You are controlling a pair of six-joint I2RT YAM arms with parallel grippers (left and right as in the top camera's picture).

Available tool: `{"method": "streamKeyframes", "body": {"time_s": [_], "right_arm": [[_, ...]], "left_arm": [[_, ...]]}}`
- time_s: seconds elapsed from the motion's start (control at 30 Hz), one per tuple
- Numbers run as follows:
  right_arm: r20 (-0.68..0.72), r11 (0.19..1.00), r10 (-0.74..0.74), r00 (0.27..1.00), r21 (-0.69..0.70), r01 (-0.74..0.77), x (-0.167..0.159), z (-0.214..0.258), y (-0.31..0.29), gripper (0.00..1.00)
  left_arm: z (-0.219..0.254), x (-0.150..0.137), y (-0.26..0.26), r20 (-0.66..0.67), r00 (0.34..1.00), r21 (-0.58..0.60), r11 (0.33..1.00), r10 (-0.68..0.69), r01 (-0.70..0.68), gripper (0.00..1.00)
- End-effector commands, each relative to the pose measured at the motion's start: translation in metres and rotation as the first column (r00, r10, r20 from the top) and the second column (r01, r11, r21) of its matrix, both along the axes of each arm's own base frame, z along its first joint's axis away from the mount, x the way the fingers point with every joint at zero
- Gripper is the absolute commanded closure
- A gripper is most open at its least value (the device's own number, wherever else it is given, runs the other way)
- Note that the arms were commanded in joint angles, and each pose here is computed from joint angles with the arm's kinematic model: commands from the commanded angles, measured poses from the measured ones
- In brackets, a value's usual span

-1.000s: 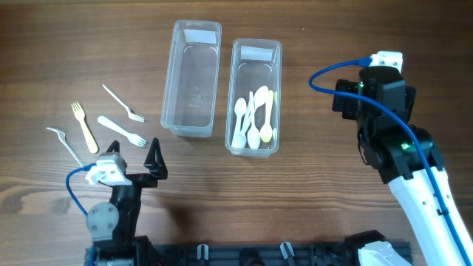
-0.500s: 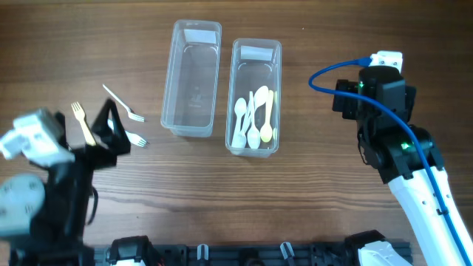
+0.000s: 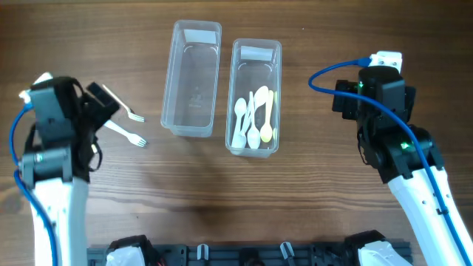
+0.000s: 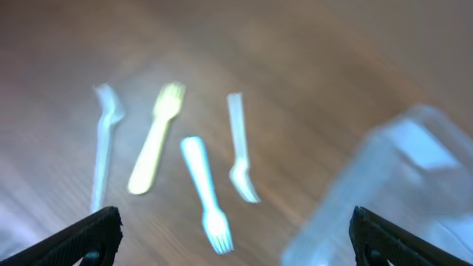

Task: Pack container
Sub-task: 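Reach the left gripper to the white fork and grasp it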

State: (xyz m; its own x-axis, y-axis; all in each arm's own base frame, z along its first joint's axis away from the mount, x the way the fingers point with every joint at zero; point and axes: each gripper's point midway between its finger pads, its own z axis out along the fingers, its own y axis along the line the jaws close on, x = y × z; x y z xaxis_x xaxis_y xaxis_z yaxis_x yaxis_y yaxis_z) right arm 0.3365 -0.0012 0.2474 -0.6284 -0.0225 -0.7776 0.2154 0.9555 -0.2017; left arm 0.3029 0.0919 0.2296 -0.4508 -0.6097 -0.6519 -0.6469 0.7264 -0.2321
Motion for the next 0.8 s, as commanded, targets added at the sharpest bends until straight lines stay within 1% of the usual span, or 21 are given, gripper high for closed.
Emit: {"method": "streamKeyframes", "body": {"time_s": [0.0,0.1,0.27,0.33,0.4,0.43,0.47,0.53,0.67,0.77], "right_arm": [[0.014,1.0,-0.013,1.0,-0.018,0.014,0.001,0.007,-0.004,0.0],[0.015,1.0,-0.013,1.0,-0.018,0.014,0.001,0.007,-0.004,0.0],[0.015,1.0,-0.013,1.0,-0.018,0.014,0.001,0.007,-0.004,0.0],[0.014,1.0,-0.013,1.0,-0.018,0.014,0.001,0.007,-0.004,0.0],[0.014,1.0,-0.013,1.0,-0.019,0.013,0.001,0.007,-0.004,0.0],[0.014,1.0,-0.013,1.0,-0.019,0.013,0.001,0.007,-0.004,0.0],[0.014,1.0,-0.013,1.0,-0.018,0.014,0.001,0.007,-0.004,0.0],[0.014,1.0,-0.013,1.0,-0.019,0.013,0.001,0.007,-0.004,0.0],[0.015,1.0,-0.014,1.0,-0.018,0.014,0.001,0.007,-0.004,0.0],[0.015,1.0,-0.013,1.0,-0.018,0.014,0.001,0.007,-0.004,0.0]], "left_arm": [[-0.033,-0.007,0.043,-0.096,0.973,-0.053,0.975,0.209,-0.215,0.0],[-0.09,-0.007,0.067,-0.246,0.937,-0.184,0.938,0.246,-0.295,0.0],[-0.151,-0.022,0.092,-0.416,0.861,-0.223,0.885,0.292,-0.408,0.0],[-0.165,-0.025,0.099,-0.448,0.841,-0.226,0.871,0.304,-0.436,0.01],[-0.175,-0.027,0.105,-0.465,0.828,-0.227,0.862,0.312,-0.452,0.01],[-0.177,-0.027,0.106,-0.465,0.829,-0.226,0.863,0.312,-0.452,0.04],[-0.177,-0.025,0.107,-0.462,0.832,-0.22,0.869,0.308,-0.444,0.06],[-0.176,-0.019,0.111,-0.442,0.852,-0.206,0.893,0.28,-0.4,0.14],[-0.174,-0.012,0.12,-0.412,0.867,-0.179,0.908,0.28,-0.378,0.16],[-0.173,-0.005,0.125,-0.389,0.883,-0.154,0.927,0.262,-0.343,0.22]]}}
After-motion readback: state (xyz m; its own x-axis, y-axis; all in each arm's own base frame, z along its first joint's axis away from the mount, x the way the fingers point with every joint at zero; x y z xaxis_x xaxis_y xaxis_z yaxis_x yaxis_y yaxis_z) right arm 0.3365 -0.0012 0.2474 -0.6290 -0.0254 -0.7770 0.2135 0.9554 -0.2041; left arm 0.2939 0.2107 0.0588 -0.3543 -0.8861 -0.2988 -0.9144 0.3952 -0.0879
